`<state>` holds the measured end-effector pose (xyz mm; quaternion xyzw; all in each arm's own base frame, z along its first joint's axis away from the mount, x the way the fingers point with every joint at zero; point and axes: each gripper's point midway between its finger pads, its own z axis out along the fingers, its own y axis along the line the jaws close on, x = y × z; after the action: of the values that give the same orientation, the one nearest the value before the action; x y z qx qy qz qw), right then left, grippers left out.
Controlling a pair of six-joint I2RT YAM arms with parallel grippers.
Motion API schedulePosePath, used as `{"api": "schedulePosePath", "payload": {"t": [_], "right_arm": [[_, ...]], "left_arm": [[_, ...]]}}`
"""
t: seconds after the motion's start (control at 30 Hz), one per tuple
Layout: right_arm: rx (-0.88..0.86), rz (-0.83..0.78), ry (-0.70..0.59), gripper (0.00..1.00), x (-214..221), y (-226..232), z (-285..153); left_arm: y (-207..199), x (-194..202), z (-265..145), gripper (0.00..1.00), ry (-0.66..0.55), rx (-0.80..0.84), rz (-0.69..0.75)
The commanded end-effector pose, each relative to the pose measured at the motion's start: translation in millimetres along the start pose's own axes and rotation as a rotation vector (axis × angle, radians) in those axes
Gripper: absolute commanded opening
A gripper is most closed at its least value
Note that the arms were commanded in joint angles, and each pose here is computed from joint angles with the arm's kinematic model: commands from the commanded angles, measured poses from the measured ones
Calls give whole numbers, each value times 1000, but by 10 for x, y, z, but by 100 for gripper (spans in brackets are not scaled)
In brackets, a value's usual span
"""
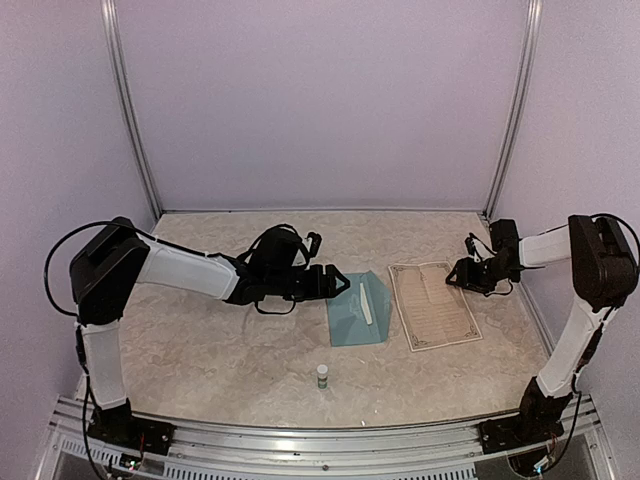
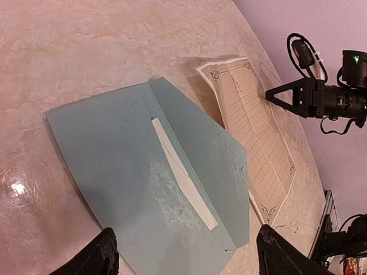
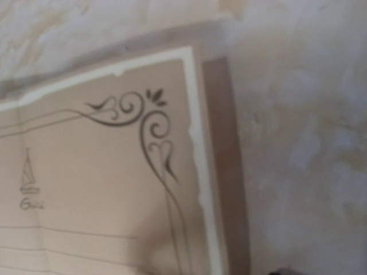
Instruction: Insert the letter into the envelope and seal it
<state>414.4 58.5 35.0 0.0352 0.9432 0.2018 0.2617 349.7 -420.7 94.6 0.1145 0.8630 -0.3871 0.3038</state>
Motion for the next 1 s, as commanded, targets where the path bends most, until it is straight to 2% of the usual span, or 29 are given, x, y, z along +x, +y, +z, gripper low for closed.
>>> {"api": "schedulePosePath", "payload": {"t": [0.0, 0.1, 0.23, 0.3, 0.37, 0.43, 0.8, 0.97], "right_arm": [[-48, -6, 12, 57, 8, 15, 79], [-94, -6, 29, 52, 46, 74, 117], [-154, -3, 50, 37, 95, 153, 158], [-185, -1, 61, 26, 120, 188, 177], [-222, -1, 67, 9, 132, 249, 178], [-262, -3, 60, 0, 114, 322, 143], [-445, -55, -69, 0, -153, 849, -491], [-397, -66, -89, 0, -104, 818, -579]], "left_arm": [[-115, -99, -79, 79, -16, 18, 27], [-111, -98, -97, 79, -18, 15, 29], [-111, -114, -117, 79, -24, 12, 30], [-115, -118, -122, 79, -24, 13, 30], [-114, -122, -129, 79, -26, 12, 31], [-112, -127, -138, 79, -29, 10, 32], [-176, -318, -371, 79, -83, 31, 39], [-314, -370, -448, 79, -87, 85, 55]]}}
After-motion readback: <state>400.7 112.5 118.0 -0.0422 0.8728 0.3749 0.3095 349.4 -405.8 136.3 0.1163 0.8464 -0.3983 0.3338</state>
